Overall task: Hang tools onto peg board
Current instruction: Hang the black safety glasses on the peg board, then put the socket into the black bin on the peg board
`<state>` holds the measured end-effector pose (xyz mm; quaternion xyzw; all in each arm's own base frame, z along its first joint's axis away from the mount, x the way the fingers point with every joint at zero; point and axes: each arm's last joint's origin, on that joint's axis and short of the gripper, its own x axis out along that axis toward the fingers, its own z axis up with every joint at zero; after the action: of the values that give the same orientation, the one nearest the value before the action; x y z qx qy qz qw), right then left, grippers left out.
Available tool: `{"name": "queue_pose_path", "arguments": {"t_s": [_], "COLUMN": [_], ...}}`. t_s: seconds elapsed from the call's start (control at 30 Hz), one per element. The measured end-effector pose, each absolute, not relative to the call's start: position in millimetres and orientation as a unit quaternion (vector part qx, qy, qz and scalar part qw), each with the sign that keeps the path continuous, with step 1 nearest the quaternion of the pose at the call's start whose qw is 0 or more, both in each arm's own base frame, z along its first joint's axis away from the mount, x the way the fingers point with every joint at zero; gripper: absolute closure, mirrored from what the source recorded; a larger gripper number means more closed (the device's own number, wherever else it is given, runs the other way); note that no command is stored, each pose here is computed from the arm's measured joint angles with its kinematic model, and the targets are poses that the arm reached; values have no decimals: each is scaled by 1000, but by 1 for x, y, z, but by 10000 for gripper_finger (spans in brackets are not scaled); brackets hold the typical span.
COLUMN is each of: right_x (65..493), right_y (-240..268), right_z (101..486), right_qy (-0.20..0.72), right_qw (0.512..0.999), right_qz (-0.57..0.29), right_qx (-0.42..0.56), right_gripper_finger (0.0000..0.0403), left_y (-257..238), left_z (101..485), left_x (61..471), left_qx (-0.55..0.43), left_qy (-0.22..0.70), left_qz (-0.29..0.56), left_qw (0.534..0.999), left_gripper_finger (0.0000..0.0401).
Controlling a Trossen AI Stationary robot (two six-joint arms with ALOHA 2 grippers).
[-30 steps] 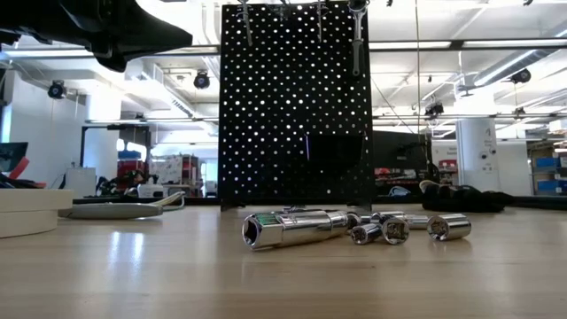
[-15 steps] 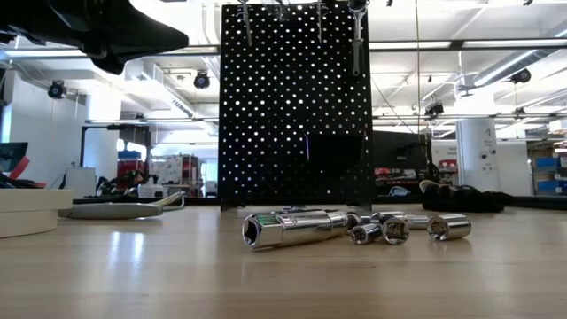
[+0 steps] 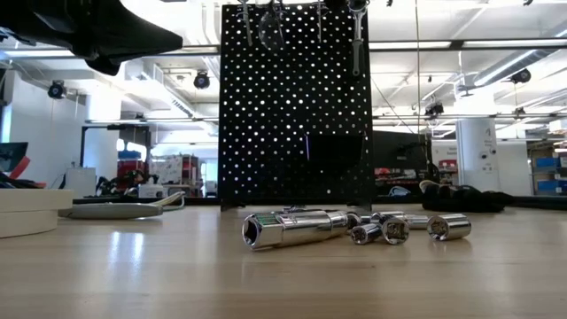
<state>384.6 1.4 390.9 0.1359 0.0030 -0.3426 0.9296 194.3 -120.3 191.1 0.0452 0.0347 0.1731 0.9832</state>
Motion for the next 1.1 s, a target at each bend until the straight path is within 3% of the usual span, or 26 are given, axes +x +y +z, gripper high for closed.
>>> {"name": "queue_pose_path", "arguments": {"t_s": [0.37, 0.83, 1.1], "right_x": [374, 305, 246], "right_y": [30, 105, 169], "right_z": [399, 430, 419], "right_qy": [10, 57, 66], "right_qw": [943, 973, 966], "right_qz": [-305, -198, -246], "right_qx": [131, 107, 38], "right_gripper_finger": [261, 300, 335], "left_y": [-121, -120, -119], "left_z": [188, 185, 185], "left_x": [193, 192, 191], "left_qx": [47, 43, 39], "left_qy": [46, 48, 44], "left_qz": [171, 173, 193], "left_qw": [983, 983, 979], "left_gripper_finger": [401, 401, 401]}}
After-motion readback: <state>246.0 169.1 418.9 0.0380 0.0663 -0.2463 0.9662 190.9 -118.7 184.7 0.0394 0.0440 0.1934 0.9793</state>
